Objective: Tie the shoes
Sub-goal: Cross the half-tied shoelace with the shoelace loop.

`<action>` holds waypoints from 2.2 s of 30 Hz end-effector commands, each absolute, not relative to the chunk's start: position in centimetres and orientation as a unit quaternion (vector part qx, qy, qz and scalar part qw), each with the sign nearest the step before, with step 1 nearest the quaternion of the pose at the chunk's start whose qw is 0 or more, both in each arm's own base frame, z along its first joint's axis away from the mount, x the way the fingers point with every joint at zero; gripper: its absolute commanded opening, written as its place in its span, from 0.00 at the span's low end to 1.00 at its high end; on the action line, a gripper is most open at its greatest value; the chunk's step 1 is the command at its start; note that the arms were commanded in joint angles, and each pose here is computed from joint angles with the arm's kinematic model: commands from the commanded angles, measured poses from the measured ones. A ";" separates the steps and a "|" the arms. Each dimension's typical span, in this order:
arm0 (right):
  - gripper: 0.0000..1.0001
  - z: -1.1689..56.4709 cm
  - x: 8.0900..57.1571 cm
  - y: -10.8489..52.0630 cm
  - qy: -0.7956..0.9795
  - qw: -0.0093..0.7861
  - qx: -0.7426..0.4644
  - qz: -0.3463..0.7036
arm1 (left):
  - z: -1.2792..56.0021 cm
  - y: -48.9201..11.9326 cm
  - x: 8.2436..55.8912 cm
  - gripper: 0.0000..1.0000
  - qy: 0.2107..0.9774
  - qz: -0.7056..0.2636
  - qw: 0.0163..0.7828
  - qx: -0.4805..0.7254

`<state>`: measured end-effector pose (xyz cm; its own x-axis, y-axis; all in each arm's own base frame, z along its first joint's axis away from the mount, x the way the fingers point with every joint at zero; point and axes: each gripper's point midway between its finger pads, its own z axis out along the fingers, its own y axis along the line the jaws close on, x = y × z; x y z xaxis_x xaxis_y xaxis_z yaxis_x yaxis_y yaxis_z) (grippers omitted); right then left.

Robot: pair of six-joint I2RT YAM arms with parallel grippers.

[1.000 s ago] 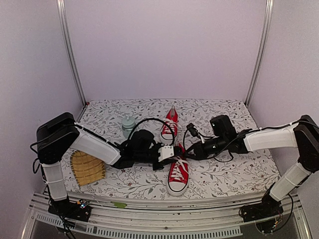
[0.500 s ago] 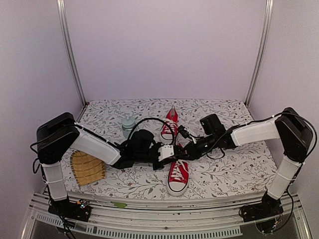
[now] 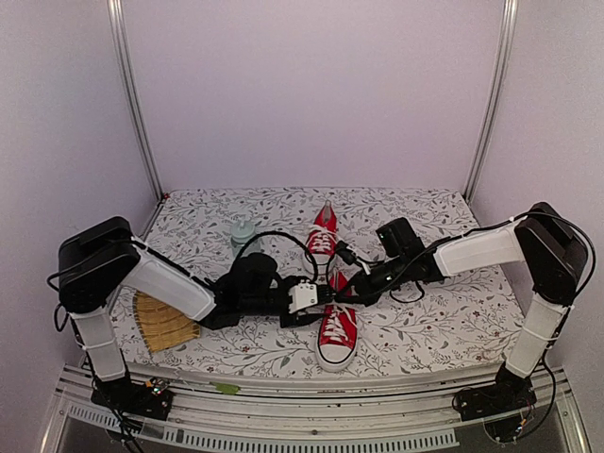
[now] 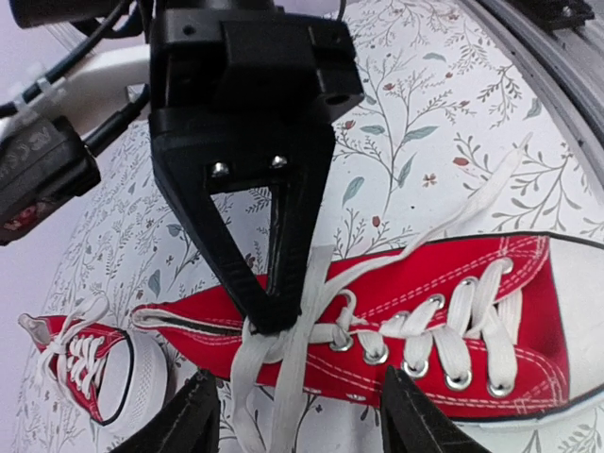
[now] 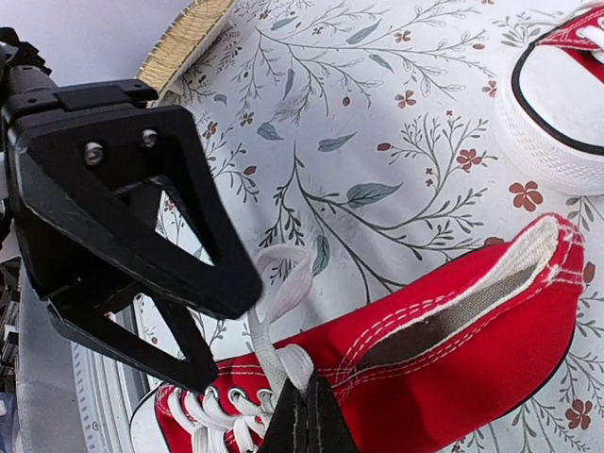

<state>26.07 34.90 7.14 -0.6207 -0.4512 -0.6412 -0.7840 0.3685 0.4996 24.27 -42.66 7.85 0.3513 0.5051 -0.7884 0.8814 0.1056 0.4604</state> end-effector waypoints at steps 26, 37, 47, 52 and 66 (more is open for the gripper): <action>0.01 9.0 25.8 34.0 0.792 0.202 -0.357 0.452 | 4.0 -47.4 20.9 0.27 0.324 -0.024 0.451 0.831; 0.01 9.7 25.5 33.9 0.789 0.207 -0.358 0.455 | 2.5 -46.8 21.6 0.23 0.304 0.024 0.428 0.851; 0.01 10.3 25.1 34.0 0.780 0.203 -0.364 0.466 | 2.3 -45.9 23.7 0.18 0.288 0.103 0.421 0.854; 0.01 10.1 25.2 33.7 0.788 0.204 -0.362 0.455 | 5.2 -46.6 24.0 0.00 0.301 0.096 0.490 0.812; 0.01 10.6 25.1 33.1 0.795 0.209 -0.359 0.442 | 9.4 -44.0 20.6 0.00 0.416 -0.094 0.535 0.729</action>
<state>25.09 33.55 10.26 -0.6611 -0.3874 -0.6426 -0.7503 0.3445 0.5642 21.05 -44.21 7.72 0.7028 0.5590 -0.4400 0.6144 -0.1652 0.7715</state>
